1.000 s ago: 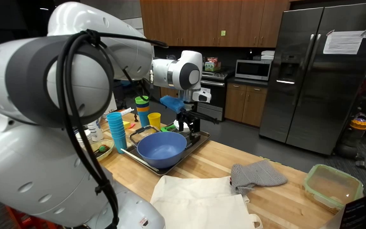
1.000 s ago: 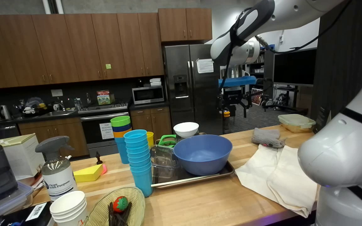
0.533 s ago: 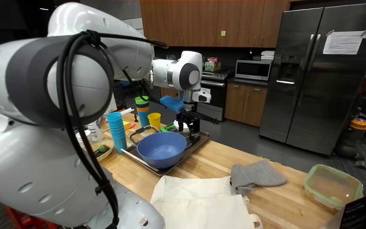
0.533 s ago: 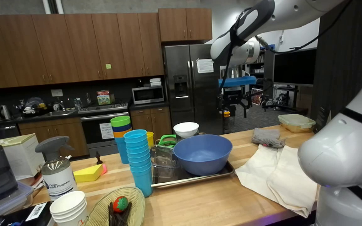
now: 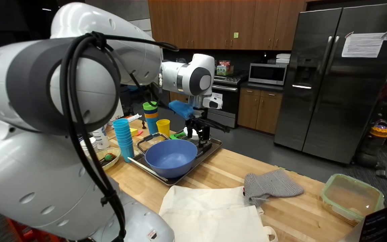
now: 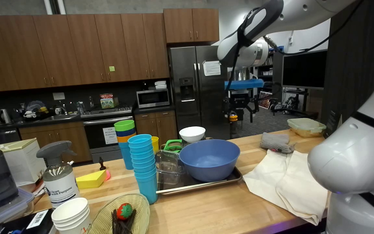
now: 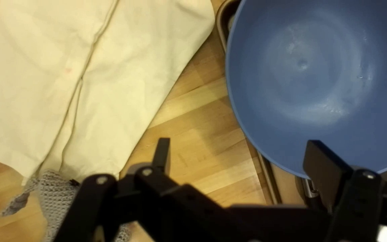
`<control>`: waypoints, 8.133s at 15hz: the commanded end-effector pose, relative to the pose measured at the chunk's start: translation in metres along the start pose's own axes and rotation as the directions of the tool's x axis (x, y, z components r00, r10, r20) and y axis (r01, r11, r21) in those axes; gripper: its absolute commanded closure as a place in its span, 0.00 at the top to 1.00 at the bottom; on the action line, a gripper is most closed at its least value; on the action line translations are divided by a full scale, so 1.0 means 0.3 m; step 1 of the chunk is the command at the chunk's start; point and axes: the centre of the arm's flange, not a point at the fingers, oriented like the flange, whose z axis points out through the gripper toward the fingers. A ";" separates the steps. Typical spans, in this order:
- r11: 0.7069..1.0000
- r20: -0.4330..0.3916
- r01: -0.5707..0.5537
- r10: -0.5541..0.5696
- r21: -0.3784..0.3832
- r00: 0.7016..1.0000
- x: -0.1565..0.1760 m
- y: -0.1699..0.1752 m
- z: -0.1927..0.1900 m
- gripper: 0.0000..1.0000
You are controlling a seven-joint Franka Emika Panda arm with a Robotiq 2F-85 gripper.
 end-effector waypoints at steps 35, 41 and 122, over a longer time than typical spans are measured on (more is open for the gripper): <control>0.992 -0.226 0.106 -0.089 0.066 0.970 0.036 -0.034 -0.003 1.00; 0.912 -0.158 0.402 -0.411 -0.087 0.898 0.048 0.015 0.012 1.00; 0.840 -0.137 0.523 -0.541 -0.146 0.830 0.070 0.038 0.032 1.00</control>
